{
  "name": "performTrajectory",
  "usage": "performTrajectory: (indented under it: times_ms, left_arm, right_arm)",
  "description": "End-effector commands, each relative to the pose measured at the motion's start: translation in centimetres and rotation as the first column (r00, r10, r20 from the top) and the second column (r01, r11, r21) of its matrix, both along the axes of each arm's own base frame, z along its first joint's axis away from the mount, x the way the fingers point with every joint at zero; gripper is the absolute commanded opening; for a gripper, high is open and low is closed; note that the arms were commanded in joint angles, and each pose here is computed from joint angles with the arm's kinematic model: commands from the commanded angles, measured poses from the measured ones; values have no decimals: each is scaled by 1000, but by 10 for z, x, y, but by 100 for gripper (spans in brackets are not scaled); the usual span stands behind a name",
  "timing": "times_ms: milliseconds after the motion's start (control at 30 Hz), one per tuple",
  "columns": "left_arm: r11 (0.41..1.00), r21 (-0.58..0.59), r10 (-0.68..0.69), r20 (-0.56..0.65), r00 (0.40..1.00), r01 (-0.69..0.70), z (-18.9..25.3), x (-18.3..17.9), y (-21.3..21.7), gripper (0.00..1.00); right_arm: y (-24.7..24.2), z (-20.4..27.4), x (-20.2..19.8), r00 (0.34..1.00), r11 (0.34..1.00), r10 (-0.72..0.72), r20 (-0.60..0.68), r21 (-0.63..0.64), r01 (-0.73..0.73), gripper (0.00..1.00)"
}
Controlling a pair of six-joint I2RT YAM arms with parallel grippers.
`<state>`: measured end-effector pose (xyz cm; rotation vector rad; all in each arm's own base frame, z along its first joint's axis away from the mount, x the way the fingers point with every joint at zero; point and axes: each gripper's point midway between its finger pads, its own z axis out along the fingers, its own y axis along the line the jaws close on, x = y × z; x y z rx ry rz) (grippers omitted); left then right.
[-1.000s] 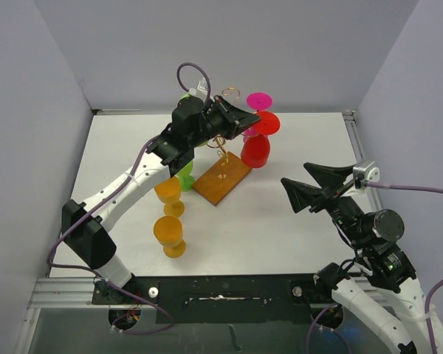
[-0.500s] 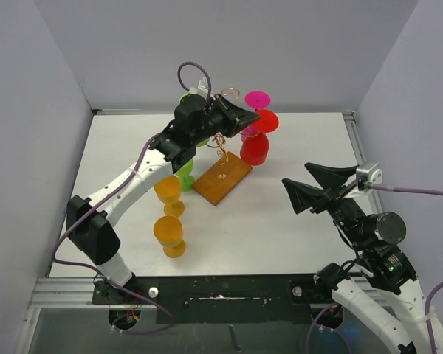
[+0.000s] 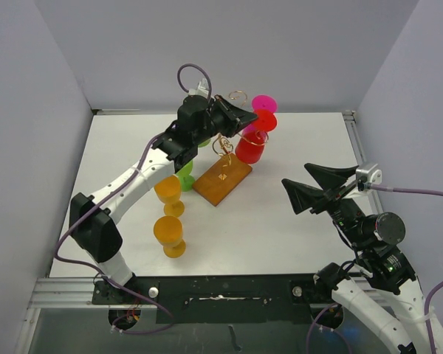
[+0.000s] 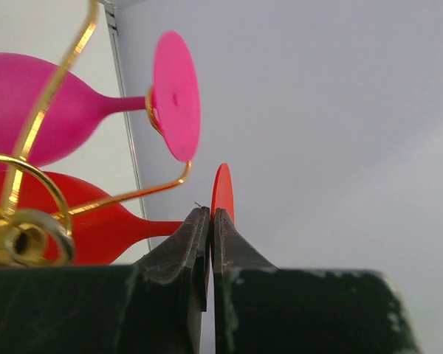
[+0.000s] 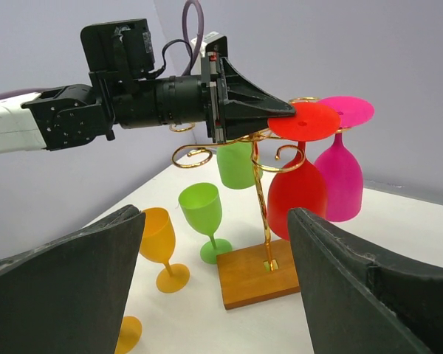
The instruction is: Place the wine glass upside down on the wine glass rack
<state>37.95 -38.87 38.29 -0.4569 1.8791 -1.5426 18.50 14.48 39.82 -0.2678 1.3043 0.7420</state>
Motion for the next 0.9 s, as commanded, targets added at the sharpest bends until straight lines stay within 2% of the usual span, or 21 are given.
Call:
performTrajectory:
  times_ms: [0, 400, 867]
  left_arm:
    - [999, -22, 37, 88, 995, -36, 32, 8, 4, 0]
    - [996, 15, 90, 117, 989, -92, 38, 1, 19, 0]
    - [997, -13, 72, 94, 993, -71, 32, -25, 34, 0]
  right_arm:
    - [-3, 16, -3, 999, 999, -8, 48, 41, 6, 80]
    - [-1, 16, -3, 999, 999, 3, 45, 46, -6, 80]
    - [2, 15, -1, 999, 999, 15, 43, 50, -17, 80]
